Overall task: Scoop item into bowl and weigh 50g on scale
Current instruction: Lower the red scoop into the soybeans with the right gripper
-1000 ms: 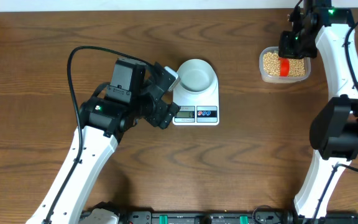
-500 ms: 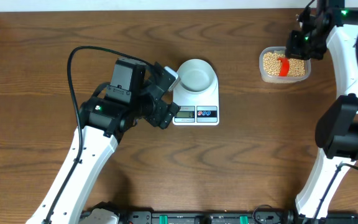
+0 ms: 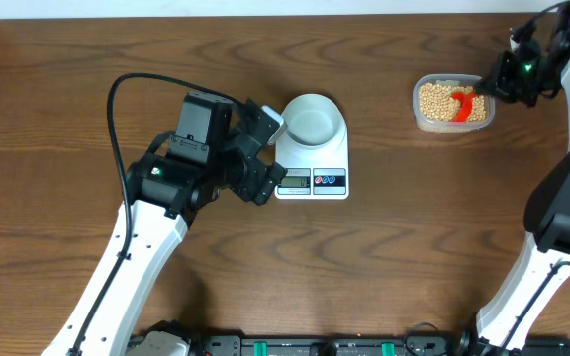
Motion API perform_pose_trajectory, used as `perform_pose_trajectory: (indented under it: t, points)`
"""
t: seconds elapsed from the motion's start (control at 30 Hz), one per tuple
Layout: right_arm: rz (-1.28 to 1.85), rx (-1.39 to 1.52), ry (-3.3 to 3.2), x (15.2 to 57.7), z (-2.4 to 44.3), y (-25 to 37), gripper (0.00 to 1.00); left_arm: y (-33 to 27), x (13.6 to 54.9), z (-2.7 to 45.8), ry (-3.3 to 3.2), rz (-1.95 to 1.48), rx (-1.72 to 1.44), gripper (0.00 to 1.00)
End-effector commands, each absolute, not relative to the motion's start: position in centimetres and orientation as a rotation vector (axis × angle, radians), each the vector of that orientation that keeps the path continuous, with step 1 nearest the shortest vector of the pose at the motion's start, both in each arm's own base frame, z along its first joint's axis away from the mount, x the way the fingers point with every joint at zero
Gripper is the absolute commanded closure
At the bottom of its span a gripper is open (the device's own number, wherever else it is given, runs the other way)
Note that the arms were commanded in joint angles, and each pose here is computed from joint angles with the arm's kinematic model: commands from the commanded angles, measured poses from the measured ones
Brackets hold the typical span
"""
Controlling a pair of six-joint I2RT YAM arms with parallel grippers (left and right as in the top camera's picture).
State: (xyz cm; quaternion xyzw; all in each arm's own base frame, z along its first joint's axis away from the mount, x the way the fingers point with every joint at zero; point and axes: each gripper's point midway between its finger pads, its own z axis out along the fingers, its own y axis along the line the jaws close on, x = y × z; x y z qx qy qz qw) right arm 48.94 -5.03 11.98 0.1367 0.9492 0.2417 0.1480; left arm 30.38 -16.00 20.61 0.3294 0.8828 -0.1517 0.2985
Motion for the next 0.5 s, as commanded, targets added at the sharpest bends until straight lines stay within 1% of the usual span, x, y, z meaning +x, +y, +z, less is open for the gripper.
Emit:
perform_pose_trajectory:
  t: [0.0,0.27,0.47]
  points:
    - [0.853,0.359,2.707,48.6,11.1,-3.7,0.99,-16.0,30.3,20.7,2.335,-0.406,0.889,0.16]
    - [1.027,0.35,2.647,48.3,9.7,-2.4,0.99,-16.0,30.3,20.7,2.335,-0.406,0.889,0.15]
    - [1.039,0.362,2.643,48.2,9.6,-2.4,0.99,-16.0,30.3,20.7,2.335,-0.406,0.889,0.15]
